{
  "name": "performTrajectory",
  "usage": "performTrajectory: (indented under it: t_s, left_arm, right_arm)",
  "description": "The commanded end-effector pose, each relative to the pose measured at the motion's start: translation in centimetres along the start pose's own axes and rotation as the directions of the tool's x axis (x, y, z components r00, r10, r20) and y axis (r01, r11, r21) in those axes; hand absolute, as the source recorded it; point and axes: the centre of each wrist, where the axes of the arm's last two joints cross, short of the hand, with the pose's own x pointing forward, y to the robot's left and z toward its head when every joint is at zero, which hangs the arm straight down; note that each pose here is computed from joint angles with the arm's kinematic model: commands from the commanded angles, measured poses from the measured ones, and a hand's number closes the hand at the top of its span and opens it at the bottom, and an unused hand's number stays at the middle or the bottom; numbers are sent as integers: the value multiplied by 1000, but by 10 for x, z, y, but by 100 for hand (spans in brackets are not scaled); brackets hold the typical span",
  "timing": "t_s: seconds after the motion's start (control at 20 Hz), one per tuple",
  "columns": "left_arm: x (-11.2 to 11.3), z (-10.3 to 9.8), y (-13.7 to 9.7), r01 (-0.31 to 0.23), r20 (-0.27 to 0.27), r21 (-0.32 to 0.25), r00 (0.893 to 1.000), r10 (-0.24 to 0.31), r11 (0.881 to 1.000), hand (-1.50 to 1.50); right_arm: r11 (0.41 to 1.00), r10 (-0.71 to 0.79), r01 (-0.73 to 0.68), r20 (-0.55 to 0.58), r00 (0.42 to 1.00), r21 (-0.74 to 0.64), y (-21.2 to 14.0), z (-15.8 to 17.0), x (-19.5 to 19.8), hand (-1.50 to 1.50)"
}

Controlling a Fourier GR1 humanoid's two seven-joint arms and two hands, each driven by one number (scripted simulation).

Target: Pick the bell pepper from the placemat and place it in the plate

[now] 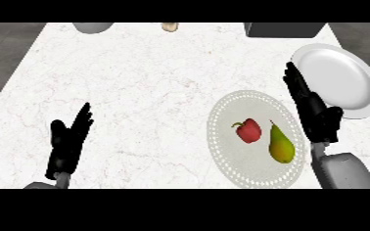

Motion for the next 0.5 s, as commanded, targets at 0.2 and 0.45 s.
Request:
performTrajectory:
  t_s: [0.2, 0.45]
  left_arm:
    - [7, 2, -27, -54, 8, -126, 998, 55, 991, 0]
    - [16, 2, -45, -134, 16, -205, 990, 140, 970, 0]
  right_arm:
    - [915, -142, -75, 492, 859, 396, -2, -56, 117, 150]
    - [972, 110, -213, 611, 784, 97, -63, -80, 77, -150]
